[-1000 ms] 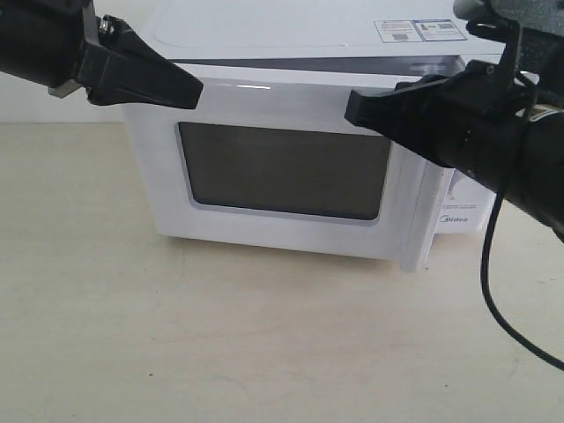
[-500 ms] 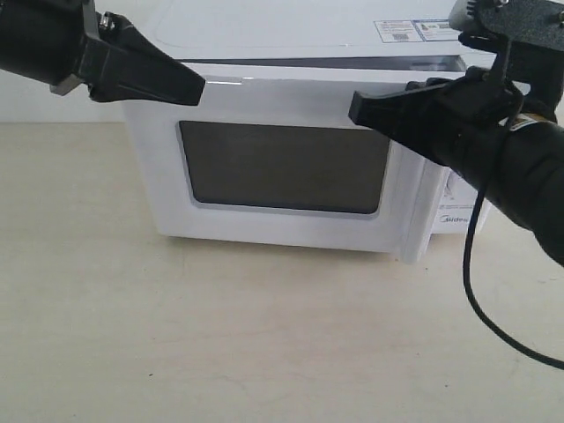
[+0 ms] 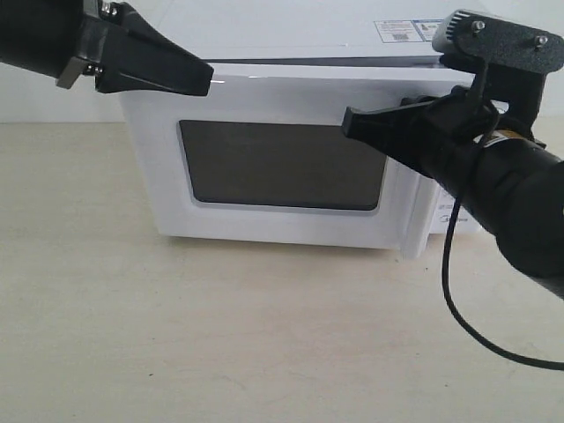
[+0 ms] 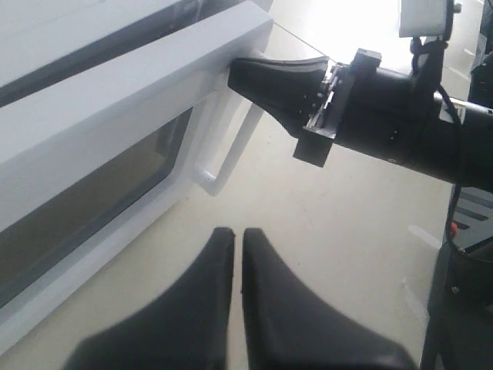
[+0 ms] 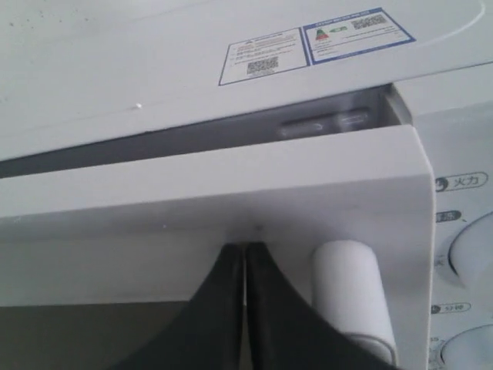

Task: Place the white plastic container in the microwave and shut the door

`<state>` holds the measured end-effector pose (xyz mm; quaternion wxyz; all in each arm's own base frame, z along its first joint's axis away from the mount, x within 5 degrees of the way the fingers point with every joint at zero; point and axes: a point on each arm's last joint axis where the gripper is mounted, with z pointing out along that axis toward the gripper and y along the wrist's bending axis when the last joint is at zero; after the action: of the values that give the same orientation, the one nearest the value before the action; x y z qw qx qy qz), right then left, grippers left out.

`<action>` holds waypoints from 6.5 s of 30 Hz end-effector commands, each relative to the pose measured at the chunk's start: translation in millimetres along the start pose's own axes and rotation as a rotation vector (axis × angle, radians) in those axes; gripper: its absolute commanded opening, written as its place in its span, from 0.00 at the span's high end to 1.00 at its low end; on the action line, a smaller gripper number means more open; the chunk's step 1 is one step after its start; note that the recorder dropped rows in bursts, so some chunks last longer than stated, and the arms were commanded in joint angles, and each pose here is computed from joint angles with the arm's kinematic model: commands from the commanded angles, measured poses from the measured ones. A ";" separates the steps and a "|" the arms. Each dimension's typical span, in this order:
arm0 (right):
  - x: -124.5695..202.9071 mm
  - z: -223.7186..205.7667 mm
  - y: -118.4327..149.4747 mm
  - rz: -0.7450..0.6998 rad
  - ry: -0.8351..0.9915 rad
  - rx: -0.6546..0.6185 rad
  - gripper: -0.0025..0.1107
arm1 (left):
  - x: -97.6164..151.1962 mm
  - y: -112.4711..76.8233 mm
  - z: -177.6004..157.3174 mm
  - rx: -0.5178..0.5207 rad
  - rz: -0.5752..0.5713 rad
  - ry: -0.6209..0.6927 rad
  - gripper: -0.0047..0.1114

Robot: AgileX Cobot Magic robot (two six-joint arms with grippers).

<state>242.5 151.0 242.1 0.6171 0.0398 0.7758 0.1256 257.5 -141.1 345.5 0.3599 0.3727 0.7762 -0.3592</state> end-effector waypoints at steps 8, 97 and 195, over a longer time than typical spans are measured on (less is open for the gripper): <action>-1.5 7.4 3.4 0.042 -0.038 0.005 0.98 | -3.6 -5.7 -2.7 0.018 0.013 -0.012 0.92; -41.9 -231.7 -124.0 0.147 -0.500 -0.281 0.98 | 102.5 -185.2 -155.5 -0.089 0.095 -0.510 0.92; -42.3 -231.6 -125.3 0.121 -0.508 -0.259 0.98 | 270.2 -57.8 -100.4 -1.150 -0.111 -0.432 0.92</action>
<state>40.8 -10.8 298.8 0.7747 0.0391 0.5732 0.2642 54.8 1.8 188.4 0.6329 0.0038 0.7732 0.0397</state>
